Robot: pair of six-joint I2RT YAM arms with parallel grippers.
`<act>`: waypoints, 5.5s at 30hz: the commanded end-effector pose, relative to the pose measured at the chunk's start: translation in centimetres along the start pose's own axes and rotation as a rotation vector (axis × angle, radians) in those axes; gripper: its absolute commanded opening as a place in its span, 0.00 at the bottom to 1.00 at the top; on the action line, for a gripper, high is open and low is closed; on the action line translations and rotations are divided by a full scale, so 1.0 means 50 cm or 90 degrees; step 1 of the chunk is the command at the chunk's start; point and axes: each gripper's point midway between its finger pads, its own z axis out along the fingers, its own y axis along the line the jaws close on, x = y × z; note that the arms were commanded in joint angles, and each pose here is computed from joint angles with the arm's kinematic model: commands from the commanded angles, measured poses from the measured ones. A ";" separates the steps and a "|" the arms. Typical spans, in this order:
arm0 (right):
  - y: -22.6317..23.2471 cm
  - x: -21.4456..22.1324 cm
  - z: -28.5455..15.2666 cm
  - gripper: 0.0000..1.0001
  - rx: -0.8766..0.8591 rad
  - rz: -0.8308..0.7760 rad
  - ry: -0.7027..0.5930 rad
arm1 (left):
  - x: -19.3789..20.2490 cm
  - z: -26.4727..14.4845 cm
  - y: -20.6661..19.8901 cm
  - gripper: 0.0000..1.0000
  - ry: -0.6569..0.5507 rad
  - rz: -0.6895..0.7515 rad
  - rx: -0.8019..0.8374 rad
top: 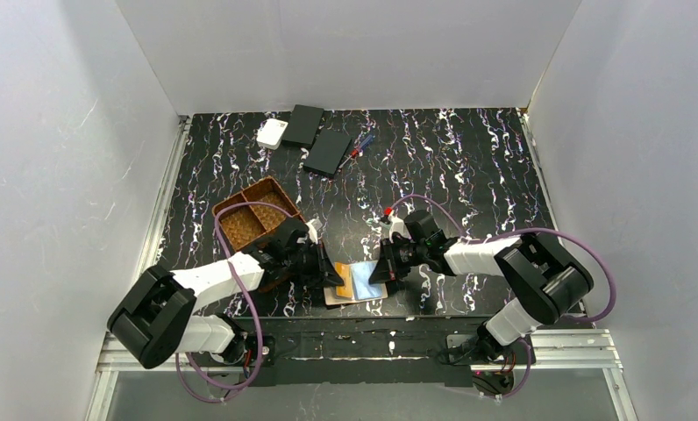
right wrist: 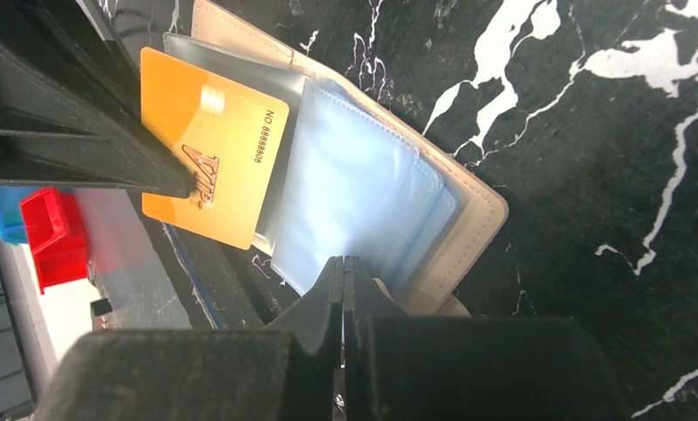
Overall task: Put the credit cards into the card holder
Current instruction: Insert the credit card into the card holder.
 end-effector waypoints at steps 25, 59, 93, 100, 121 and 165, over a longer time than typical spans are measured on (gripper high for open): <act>-0.021 0.000 -0.028 0.01 0.067 -0.025 -0.011 | 0.041 0.011 -0.007 0.00 0.040 0.003 -0.066; -0.018 0.009 -0.030 0.01 0.056 -0.021 -0.015 | 0.010 0.023 -0.043 0.00 -0.004 0.020 -0.076; -0.022 0.015 -0.038 0.01 0.066 -0.022 -0.020 | 0.008 0.058 -0.071 0.00 0.026 0.051 -0.027; -0.021 0.015 -0.041 0.01 0.070 -0.026 -0.019 | 0.003 0.057 -0.084 0.00 0.026 0.069 -0.014; -0.042 0.017 -0.073 0.06 0.142 -0.052 -0.009 | 0.001 0.075 -0.087 0.00 0.039 0.054 -0.015; -0.044 0.016 -0.077 0.10 0.149 -0.056 -0.007 | 0.003 0.094 -0.095 0.00 0.117 0.087 -0.015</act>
